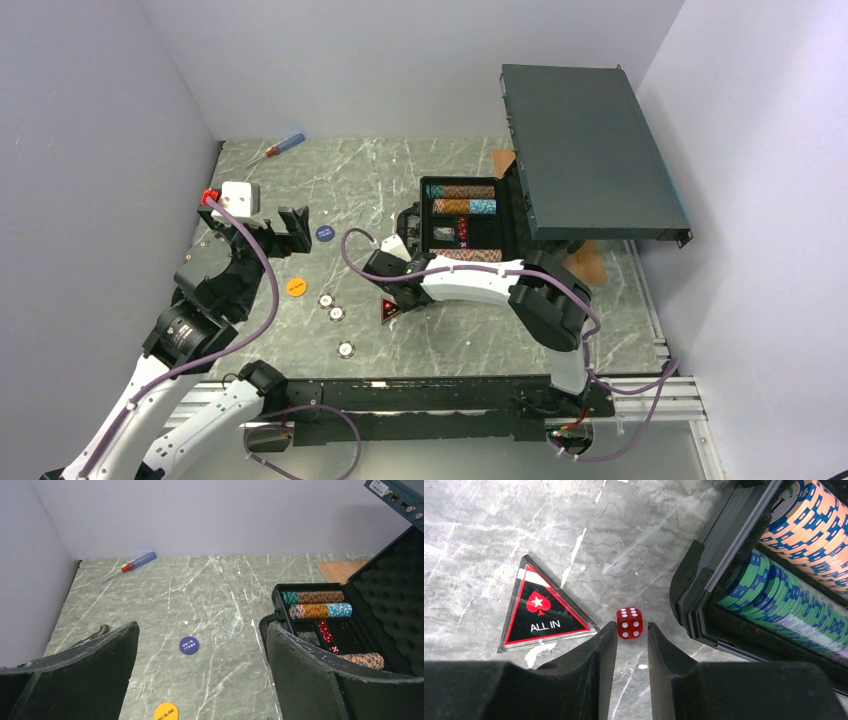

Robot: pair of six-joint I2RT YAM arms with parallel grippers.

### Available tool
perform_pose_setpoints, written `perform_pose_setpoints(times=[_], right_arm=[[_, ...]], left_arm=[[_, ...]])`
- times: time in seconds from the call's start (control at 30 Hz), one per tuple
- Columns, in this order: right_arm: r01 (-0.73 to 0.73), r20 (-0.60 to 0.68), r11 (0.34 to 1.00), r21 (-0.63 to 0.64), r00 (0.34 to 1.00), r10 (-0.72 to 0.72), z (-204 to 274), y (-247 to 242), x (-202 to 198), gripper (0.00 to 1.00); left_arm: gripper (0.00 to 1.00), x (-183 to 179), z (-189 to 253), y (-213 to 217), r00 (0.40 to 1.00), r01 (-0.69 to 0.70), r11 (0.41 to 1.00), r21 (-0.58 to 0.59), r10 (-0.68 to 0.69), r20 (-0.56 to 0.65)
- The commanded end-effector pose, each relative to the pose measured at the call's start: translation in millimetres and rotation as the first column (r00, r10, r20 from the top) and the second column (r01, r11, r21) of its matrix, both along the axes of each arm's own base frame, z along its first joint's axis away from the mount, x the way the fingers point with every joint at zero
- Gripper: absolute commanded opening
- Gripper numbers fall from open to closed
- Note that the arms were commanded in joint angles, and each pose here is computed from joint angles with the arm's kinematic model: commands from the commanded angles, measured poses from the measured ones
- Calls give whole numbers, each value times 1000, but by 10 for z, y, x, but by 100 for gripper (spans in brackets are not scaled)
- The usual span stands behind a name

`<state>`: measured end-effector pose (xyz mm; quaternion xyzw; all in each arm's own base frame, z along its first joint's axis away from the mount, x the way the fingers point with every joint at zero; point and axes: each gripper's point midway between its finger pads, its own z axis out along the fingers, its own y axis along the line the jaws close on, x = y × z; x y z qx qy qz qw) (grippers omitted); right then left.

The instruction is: Pack up texas hold em set

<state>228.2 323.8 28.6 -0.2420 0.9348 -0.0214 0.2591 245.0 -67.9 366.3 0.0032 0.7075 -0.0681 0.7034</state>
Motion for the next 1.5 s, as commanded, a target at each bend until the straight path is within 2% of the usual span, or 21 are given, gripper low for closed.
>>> perform_pose_setpoints(times=[0.0,0.17,0.3,0.4,0.47,0.53,0.73,0.8,0.9,1.0,1.13,1.27,1.47], right_arm=[[6,33,999,38,999,-7,69,101,107,30],[2,23,999,42,1000,-3,14,128,102,29],[2,14,999,50,1000,-2,1,148,93,20],[0,11,998,55,1000,0,30,169,95,18],[-1,17,999,51,1000,1,70,175,102,11],[7,34,999,43,999,-9,195,155,137,1],[19,149,987,158,988,-43,955,258,353,0],[70,185,984,165,977,-100,1148,148,523,0],[227,197,959,170,946,-259,1275,-274,945,0],[352,173,921,167,909,-379,1188,-688,1337,0],[407,181,908,100,890,-418,1028,-920,1645,0],[425,177,904,35,888,-425,806,-985,1756,0],[456,151,890,-17,881,-448,549,-1037,1758,0]], left_arm=[[99,6,98,8,1000,-7,1000,-23,8,30],[100,6,89,-1,1000,-3,1000,-24,3,29],[99,3,87,6,999,-6,1000,-24,7,31],[99,17,75,7,1000,-10,1000,-17,11,28],[99,35,54,10,1000,-17,1000,-8,17,22],[100,69,7,23,999,-34,999,5,34,17],[99,267,-241,68,992,-118,989,92,121,-34],[100,324,-328,85,988,-143,983,119,150,-47],[100,379,-395,130,980,-183,974,136,192,-52],[99,403,-406,200,973,-219,967,128,226,-43],[99,438,-385,342,965,-257,963,76,260,-29],[99,532,-421,384,968,-242,970,35,244,-55],[99,593,-470,364,970,-230,972,39,232,-78]])
